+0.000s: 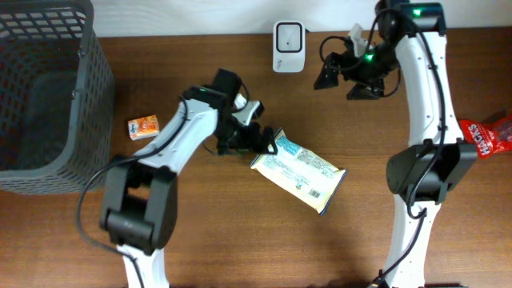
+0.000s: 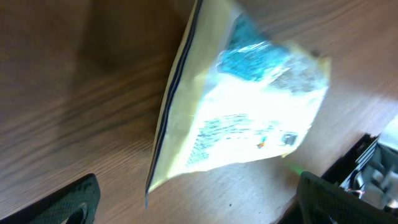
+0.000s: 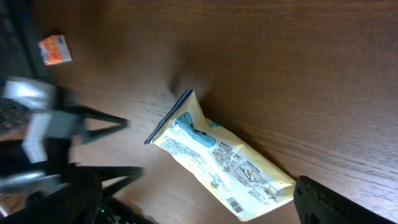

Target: Scan the item barcode

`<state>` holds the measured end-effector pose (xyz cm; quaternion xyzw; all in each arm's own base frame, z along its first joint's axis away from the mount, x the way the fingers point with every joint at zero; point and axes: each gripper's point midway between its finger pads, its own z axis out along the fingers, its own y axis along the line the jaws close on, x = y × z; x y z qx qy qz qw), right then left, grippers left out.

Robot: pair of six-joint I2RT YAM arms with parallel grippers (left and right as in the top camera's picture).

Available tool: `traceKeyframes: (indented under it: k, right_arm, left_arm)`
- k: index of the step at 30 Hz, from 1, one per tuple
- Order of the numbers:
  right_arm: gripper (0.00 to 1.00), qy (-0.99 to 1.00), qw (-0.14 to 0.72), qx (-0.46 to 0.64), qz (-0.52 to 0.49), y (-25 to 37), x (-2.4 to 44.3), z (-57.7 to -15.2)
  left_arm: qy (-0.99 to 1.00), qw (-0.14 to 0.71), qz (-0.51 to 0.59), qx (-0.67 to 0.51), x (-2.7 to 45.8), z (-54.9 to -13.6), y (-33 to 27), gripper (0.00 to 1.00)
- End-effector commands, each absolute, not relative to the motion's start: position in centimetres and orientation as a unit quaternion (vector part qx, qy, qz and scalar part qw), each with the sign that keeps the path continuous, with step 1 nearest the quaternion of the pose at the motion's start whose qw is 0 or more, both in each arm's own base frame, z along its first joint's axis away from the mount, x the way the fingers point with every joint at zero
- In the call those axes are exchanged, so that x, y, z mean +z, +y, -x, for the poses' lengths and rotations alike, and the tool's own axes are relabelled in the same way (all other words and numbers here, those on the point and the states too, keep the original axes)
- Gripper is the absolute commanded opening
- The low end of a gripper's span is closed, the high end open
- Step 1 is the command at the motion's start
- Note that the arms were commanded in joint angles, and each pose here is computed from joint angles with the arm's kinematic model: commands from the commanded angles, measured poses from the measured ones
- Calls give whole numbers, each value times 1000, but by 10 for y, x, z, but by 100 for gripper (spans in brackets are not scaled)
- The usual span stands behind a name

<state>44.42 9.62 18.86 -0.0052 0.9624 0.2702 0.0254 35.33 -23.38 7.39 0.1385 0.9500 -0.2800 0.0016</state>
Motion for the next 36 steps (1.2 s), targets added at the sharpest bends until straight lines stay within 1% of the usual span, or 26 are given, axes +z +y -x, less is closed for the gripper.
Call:
traceKeyframes:
  k: [1, 4, 9, 10, 11, 12, 14, 18, 19, 20, 21, 22, 25, 27, 29, 30, 33, 36]
  right_arm:
    - [98, 957, 46, 286, 18, 88, 203, -443]
    - [99, 962, 47, 268, 13, 78, 200, -444]
    - [99, 968, 48, 246, 13, 71, 196, -445]
    - [98, 969, 48, 242, 12, 69, 195, -445]
    - [99, 971, 48, 235, 11, 67, 194, -445]
    - [98, 974, 47, 220, 10, 62, 192, -445]
    - [98, 979, 47, 199, 9, 55, 189, -445]
    - [98, 985, 46, 166, 8, 45, 184, -445]
    - [99, 986, 46, 161, 8, 43, 184, -445]
    - [98, 987, 46, 154, 7, 40, 183, -445]
    - [98, 988, 46, 147, 7, 38, 182, -445]
    - [99, 988, 46, 147, 7, 38, 182, -445]
    - [98, 988, 46, 147, 7, 38, 182, -445]
    - [98, 988, 46, 147, 7, 38, 182, -445]
    - [98, 988, 46, 147, 7, 38, 182, -445]
    - [98, 988, 47, 147, 7, 38, 182, -445]
    - [98, 988, 50, 147, 8, 38, 183, -447]
    - [98, 988, 52, 147, 8, 38, 183, -448]
  left_arm:
    - [950, -53, -136, -277, 39, -338, -232, 99]
    - [958, -60, -134, -248, 27, -338, -223, 99]
    - [943, -48, -149, -294, 29, -341, -247, 99]
    - [939, -45, -156, -304, 30, -341, -254, 95]
    - [937, -43, -161, -308, 30, -340, -259, 89]
    - [936, -42, -166, -309, 27, -339, -266, 76]
    - [935, -47, -167, -308, 20, -336, -273, 74]
    - [936, -66, -163, -304, 2, -329, -281, 75]
    - [936, -67, -165, -303, 0, -328, -282, 72]
    - [936, -68, -165, -303, -2, -328, -282, 56]
    - [937, -66, -166, -301, -2, -329, -282, 24]
    - [940, -61, -166, -293, -3, -331, -280, 0]
    - [952, -57, -149, -261, -8, -337, -269, 0]
    - [974, -49, -121, -188, -4, -351, -245, 0]
    - [983, -32, -117, -139, 11, -366, -230, 0]
    - [987, -20, -117, -112, 23, -374, -223, 0]
    - [994, 42, -105, 5, 76, -406, -188, 0]
    - [978, 137, -79, 135, 155, -440, -146, 0]
